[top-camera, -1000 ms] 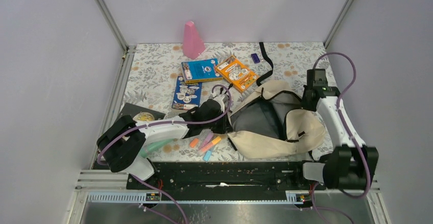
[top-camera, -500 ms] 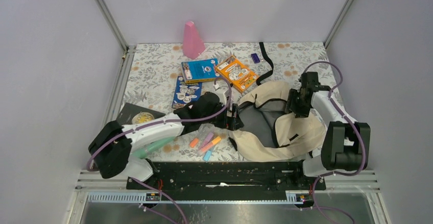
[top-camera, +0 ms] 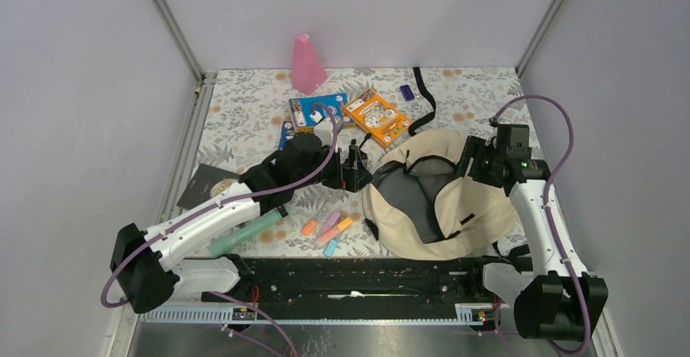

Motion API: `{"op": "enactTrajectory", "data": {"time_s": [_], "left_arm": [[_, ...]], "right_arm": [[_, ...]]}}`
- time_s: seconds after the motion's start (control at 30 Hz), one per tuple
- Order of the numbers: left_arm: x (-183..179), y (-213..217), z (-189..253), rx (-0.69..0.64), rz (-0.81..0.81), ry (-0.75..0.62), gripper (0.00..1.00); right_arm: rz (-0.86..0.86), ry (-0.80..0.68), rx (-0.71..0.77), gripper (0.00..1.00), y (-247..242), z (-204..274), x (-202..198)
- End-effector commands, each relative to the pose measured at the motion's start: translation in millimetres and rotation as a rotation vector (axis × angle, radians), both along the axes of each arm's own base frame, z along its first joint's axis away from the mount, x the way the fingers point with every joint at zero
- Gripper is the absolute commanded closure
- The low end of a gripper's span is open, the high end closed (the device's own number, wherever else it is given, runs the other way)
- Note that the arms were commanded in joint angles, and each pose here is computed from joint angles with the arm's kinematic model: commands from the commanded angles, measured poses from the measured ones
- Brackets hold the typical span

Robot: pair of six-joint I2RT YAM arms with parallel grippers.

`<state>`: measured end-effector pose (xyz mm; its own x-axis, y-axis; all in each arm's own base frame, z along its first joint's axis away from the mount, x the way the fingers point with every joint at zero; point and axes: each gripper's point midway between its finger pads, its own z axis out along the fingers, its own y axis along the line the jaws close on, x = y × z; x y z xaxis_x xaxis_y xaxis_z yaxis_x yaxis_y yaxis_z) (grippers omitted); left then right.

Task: Pack the student bag
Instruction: Unzip the student bag at the center of the board.

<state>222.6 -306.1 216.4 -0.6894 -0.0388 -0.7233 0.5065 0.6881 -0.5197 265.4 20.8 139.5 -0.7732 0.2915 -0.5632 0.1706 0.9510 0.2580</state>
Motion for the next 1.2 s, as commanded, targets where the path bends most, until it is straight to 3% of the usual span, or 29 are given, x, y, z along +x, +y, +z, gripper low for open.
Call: {"op": "enactTrajectory", "data": {"time_s": [0.0, 0.1, 0.3, 0.4, 0.7, 1.0, 1.1, 1.17], "left_arm": [[2.2, -4.7, 13.4, -0.048, -0.015, -0.048, 0.01], [5.2, -27.7, 24.0, -0.066, -0.075, -0.085, 0.01], [37.7, -83.0, 28.0, 0.011, -0.24, -0.353, 0.01], [56.1, -110.7, 18.5, 0.05, -0.321, -0.419, 0.01], [111.8, -145.7, -45.4, 0.103, -0.382, -0.382, 0.01], [109.2, -179.4, -69.9, 0.009, -0.515, -0.304, 0.05], [109.3, -189.1, -77.5, -0.012, -0.537, -0.277, 0.19], [106.9, -194.4, -79.5, -0.033, -0.559, -0.256, 0.49]], "right_arm": [[-0.016, 0.016, -0.006, 0.25, -2.7, -2.6, -3.9], [-0.021, 0.028, 0.012, 0.39, -0.2, -7.2, -5.8], [0.009, -0.068, 0.088, 0.86, 14.4, 11.8, -1.2], [0.04, -0.117, 0.103, 1.0, 19.6, 25.6, -2.4], [0.069, -0.148, 0.089, 1.0, 20.3, 38.5, -7.0], [0.105, -0.213, 0.109, 1.0, 26.7, 65.1, -2.3], [0.105, -0.217, 0.105, 1.0, 26.1, 68.6, -2.6], [0.099, -0.208, 0.1, 0.99, 24.8, 67.7, -5.0]]}}
